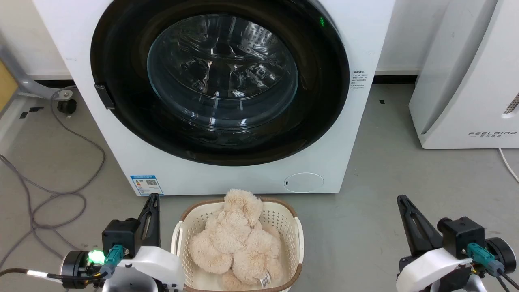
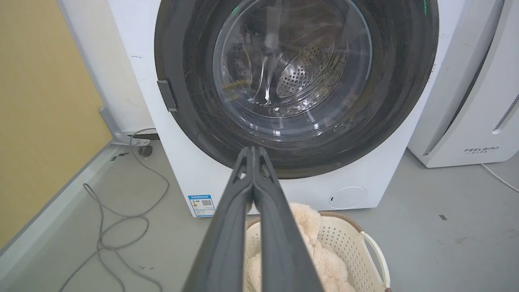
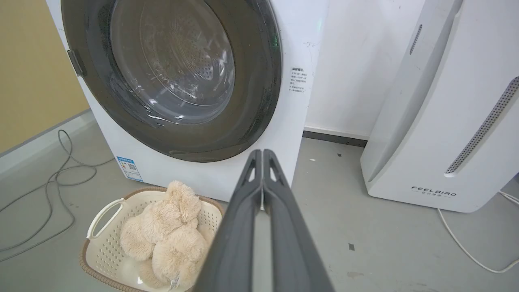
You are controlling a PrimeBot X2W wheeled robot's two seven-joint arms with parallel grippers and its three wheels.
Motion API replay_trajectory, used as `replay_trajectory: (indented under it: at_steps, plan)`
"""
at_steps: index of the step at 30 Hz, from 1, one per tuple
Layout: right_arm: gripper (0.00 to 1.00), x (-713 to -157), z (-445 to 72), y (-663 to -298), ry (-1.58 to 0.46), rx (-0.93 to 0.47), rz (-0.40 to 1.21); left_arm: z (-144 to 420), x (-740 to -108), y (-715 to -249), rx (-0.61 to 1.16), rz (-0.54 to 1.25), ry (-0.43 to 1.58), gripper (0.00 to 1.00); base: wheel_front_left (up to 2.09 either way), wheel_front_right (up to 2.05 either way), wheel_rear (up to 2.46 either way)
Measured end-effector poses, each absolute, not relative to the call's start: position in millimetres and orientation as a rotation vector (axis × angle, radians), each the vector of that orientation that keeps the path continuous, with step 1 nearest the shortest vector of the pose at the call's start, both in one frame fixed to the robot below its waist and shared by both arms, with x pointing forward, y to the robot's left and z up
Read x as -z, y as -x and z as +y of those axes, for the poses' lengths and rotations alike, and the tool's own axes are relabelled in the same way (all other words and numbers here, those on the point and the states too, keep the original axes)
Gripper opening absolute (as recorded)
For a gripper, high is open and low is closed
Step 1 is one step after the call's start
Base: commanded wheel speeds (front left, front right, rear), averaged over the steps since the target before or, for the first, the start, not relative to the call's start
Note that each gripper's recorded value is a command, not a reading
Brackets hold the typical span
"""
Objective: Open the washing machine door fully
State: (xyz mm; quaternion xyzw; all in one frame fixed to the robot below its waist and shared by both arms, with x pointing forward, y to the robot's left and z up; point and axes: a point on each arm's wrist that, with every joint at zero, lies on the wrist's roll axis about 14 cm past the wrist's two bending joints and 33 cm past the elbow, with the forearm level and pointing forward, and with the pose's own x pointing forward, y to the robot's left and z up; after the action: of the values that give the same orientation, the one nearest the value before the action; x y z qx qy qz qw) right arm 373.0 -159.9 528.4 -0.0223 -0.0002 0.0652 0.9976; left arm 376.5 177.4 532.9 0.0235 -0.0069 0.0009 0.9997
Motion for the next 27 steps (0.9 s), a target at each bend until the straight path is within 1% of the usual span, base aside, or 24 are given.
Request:
replay_trajectory:
  at_steps: [13, 14, 27]
  plan:
    - [0.0, -528.4, -159.8, -373.0, 0.045, -0.131, 0.0, 177.4, -532.9, -376.5, -0.002, -0.014, -0.047, 0.0, 0.0, 0.0, 0.0]
    - [1.0, -528.3, -159.8, -373.0, 0.044, -0.131, 0.0, 177.4, -532.8, -376.5, -0.002, -0.014, -0.047, 1.0, 0.0, 0.0, 0.0]
    - [1.0, -524.1, -160.1, -372.3, 0.029, -0.13, 0.006, 171.6, -529.7, -376.4, 0.014, -0.013, -0.036, 1.0, 0.0, 0.0, 0.0]
